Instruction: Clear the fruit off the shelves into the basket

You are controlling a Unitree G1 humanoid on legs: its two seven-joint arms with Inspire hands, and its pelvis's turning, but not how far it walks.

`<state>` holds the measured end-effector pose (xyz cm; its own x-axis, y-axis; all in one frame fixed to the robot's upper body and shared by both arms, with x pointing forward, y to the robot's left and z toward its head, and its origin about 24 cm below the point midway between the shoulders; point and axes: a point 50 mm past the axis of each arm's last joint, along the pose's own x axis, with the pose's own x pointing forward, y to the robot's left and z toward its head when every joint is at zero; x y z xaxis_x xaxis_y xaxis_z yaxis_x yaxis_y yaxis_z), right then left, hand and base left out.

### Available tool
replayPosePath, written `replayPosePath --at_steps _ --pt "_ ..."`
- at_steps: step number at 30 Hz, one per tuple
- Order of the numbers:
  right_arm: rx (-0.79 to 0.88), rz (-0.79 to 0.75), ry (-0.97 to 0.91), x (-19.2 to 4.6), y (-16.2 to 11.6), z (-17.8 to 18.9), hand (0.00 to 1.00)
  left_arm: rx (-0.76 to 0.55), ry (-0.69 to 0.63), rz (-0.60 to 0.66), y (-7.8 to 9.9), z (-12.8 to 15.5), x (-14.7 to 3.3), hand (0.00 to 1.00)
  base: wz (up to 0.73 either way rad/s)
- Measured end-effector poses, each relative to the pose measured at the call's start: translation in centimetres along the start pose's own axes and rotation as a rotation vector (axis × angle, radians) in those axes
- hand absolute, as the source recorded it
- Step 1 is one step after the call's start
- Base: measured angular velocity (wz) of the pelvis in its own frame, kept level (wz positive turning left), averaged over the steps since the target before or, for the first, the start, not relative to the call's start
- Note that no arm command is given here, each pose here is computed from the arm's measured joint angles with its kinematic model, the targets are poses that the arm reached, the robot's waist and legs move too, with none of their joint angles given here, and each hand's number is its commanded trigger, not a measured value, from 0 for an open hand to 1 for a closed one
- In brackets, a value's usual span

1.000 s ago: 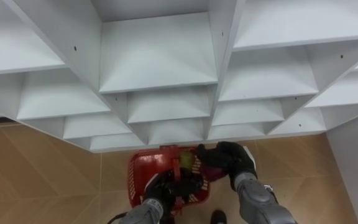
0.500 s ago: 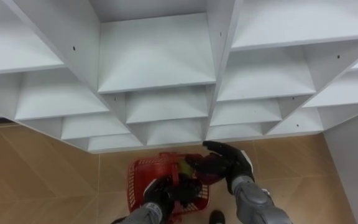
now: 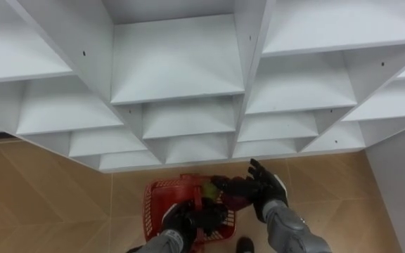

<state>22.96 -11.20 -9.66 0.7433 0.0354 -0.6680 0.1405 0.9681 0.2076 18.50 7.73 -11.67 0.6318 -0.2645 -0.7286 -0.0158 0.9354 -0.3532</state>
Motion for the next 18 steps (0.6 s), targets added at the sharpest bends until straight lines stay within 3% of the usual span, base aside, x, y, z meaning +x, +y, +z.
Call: replayPosePath --at_steps 12,18 --pt "0.146 -0.001 0.029 -0.1 -0.2 -0.5 0.00 -0.011 -0.001 0.007 0.0 0.0 0.0 1.00 0.00" --pt "0.230 0.087 0.061 -0.2 -0.1 -1.5 0.00 -0.009 0.004 0.006 0.1 -0.1 0.0 1.00 0.00"
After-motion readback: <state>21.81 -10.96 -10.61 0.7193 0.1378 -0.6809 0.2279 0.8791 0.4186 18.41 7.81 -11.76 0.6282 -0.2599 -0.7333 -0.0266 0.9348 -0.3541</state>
